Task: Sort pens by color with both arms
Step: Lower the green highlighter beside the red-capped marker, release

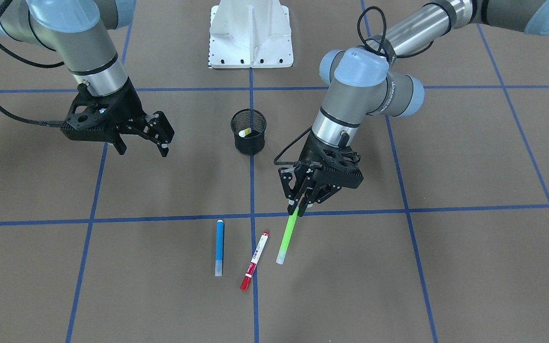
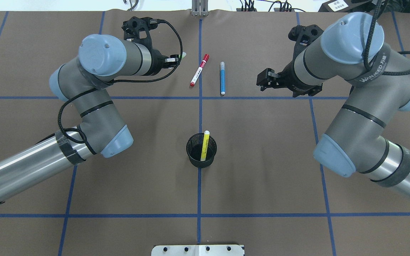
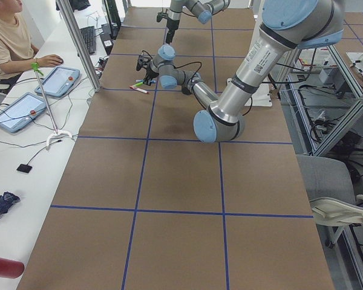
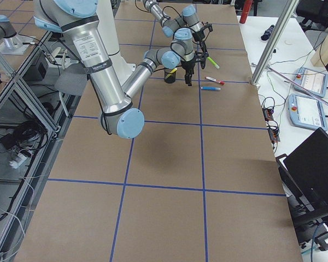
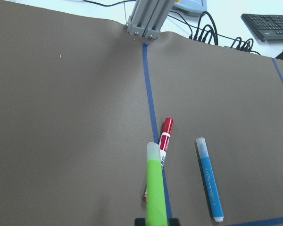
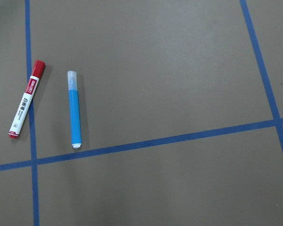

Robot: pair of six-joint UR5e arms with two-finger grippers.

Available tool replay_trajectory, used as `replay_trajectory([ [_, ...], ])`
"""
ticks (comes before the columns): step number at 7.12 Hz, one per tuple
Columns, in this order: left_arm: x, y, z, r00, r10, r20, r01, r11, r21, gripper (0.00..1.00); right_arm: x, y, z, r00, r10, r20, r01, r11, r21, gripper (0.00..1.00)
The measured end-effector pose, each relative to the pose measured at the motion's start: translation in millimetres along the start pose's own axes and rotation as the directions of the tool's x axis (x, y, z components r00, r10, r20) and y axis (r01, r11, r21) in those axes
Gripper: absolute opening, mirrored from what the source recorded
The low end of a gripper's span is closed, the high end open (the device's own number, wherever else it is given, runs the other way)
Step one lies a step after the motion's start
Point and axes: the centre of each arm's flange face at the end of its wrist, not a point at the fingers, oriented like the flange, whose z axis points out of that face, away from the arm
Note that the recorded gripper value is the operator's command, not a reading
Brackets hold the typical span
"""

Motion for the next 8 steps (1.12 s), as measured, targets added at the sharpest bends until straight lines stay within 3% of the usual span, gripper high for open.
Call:
replay_trajectory([
  [2,6,-10,49,1.000,0.000,0.023,-0.001,0.999,0.047,0.00,0,0,0,1.000,0.001,0.000,-0.001,1.000,0.000,1.00],
  [4,16,-13,71,0.999,0.002,0.042,-0.004,0.999,0.054,0.01,0,0,1,1.000,0.000,-0.001,0.000,1.000,-0.001,1.00],
  [5,17,-9,74,0.999,0.025,0.046,-0.027,0.998,0.050,0.25,0,0,1,1.000,-0.001,-0.002,0.001,1.000,-0.001,1.00],
  [8,13,-1,77,0.996,0.080,0.045,-0.083,0.995,0.053,0.54,-1,-1,2,1.000,-0.001,-0.003,0.001,1.000,-0.001,1.00],
])
